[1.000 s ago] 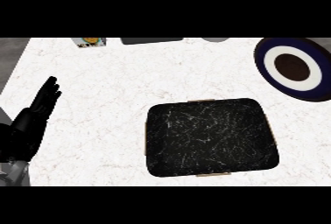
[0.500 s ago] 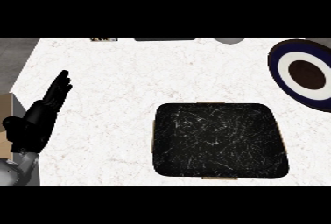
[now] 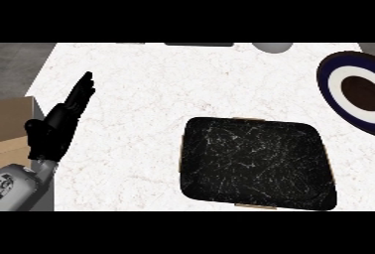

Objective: Pick the sweet potato from the tray and place it in the plate

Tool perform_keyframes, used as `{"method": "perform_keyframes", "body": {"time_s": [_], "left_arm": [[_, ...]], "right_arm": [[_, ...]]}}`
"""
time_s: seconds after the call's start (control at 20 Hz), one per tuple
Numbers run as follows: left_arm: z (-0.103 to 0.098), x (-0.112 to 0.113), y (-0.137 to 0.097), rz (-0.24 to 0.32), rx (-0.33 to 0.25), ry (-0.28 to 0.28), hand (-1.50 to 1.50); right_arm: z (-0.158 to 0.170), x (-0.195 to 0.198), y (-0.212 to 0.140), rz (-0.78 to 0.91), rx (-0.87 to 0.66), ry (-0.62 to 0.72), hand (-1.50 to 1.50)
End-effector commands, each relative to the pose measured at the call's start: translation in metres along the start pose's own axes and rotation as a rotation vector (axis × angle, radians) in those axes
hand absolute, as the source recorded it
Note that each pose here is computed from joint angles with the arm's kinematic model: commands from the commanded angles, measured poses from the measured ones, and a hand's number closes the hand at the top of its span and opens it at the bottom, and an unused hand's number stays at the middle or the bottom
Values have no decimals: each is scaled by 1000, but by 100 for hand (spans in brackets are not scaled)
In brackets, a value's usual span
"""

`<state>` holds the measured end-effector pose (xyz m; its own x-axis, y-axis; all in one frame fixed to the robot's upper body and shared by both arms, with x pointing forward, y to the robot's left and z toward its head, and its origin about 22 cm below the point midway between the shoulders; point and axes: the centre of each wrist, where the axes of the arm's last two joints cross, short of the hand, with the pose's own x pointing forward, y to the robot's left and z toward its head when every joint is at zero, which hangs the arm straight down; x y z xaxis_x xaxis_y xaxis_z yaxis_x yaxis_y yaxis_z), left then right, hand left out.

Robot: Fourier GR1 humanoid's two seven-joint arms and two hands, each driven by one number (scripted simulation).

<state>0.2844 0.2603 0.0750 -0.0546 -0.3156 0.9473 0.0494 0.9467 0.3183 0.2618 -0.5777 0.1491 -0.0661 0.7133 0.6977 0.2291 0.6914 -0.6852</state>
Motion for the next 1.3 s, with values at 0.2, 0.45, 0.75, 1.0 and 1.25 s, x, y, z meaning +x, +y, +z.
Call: {"method": "perform_keyframes", "body": {"time_s": [0.2, 0.45, 0.75, 1.0, 1.25], "left_arm": [[-7, -10, -27, 45, -12, -2, 0], [-15, -8, -23, 48, -3, -2, 0], [-12, -10, -28, 27, -11, 4, 0], [-14, -10, -30, 41, -4, -21, 0], [-11, -11, -27, 46, -4, 10, 0]], "right_arm": [[-36, 9, 50, 92, 117, 14, 150], [-43, 5, 87, 205, 175, 46, 150], [-56, 8, 134, -8, 228, 183, -150], [-60, 10, 146, -79, 222, 162, -150], [-59, 9, 141, -359, 105, 102, -150]]}}
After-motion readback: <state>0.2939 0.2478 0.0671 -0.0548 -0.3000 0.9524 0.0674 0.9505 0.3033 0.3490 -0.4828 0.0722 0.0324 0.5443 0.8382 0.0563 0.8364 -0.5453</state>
